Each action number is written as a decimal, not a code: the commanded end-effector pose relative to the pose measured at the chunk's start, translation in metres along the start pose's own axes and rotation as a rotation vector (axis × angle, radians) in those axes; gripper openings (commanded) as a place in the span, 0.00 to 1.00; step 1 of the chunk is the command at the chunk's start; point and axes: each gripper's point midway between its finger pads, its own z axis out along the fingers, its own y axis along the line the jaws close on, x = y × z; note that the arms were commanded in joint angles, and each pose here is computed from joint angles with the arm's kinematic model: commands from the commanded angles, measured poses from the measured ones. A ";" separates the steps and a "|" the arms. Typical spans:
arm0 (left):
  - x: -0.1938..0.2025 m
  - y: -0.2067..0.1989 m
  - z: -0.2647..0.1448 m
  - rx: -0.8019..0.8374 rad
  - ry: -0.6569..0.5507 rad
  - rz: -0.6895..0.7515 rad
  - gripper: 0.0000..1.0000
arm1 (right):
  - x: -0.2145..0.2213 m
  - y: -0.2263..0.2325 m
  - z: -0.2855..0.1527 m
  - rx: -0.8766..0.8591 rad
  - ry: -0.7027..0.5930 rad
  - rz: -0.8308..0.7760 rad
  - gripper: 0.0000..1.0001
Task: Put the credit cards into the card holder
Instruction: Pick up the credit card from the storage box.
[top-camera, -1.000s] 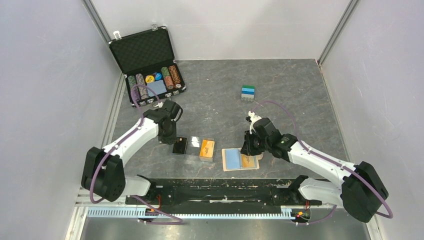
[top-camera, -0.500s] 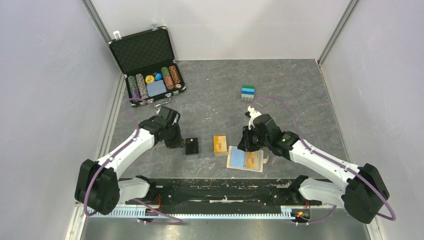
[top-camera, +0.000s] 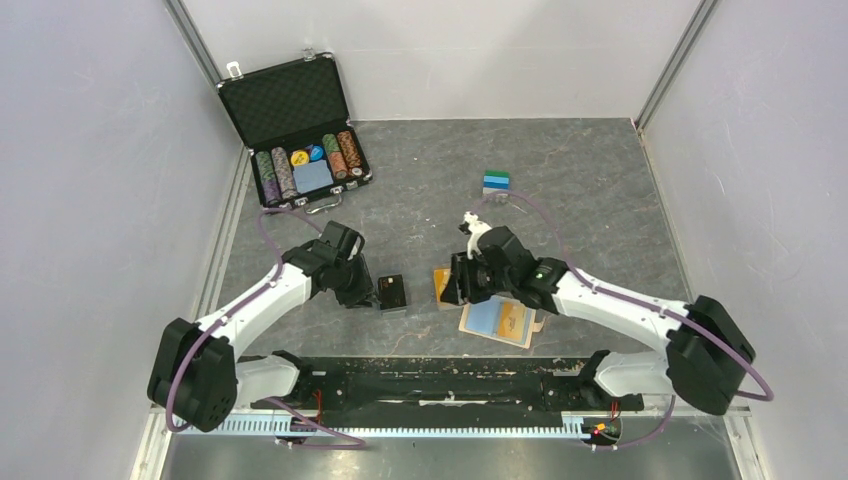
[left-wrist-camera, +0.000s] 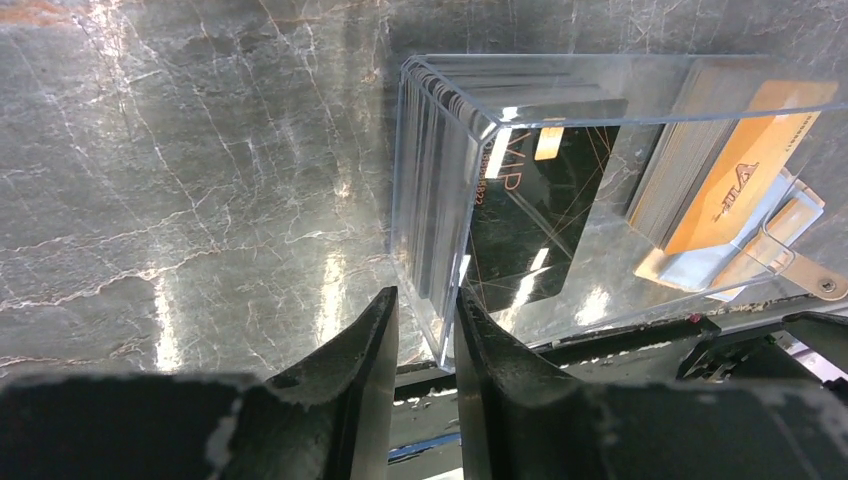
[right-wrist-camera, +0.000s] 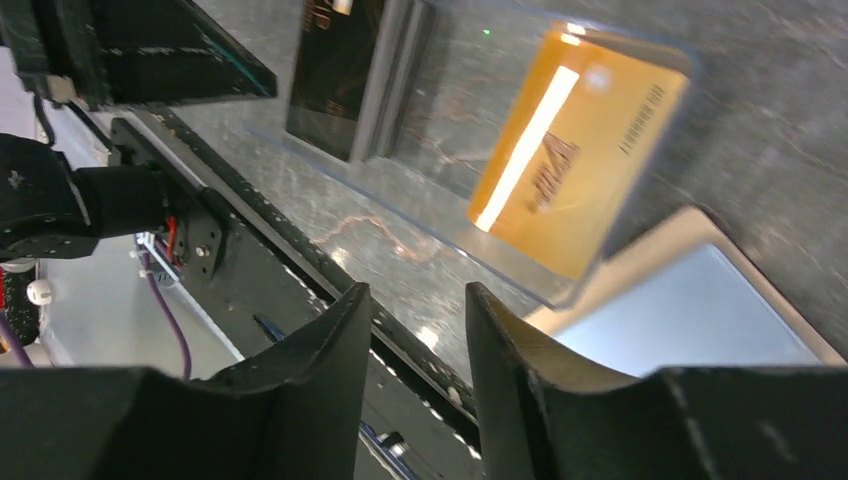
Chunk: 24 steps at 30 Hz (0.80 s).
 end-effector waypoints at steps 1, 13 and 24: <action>-0.003 0.003 -0.011 -0.032 -0.004 0.059 0.32 | -0.038 0.046 0.012 -0.098 -0.074 -0.036 0.45; -0.003 0.001 -0.005 -0.025 0.032 0.138 0.05 | -0.037 0.054 0.073 0.023 0.056 -0.109 0.55; 0.001 0.002 -0.005 -0.016 0.047 0.150 0.02 | -0.015 0.056 0.107 0.066 0.151 -0.139 0.53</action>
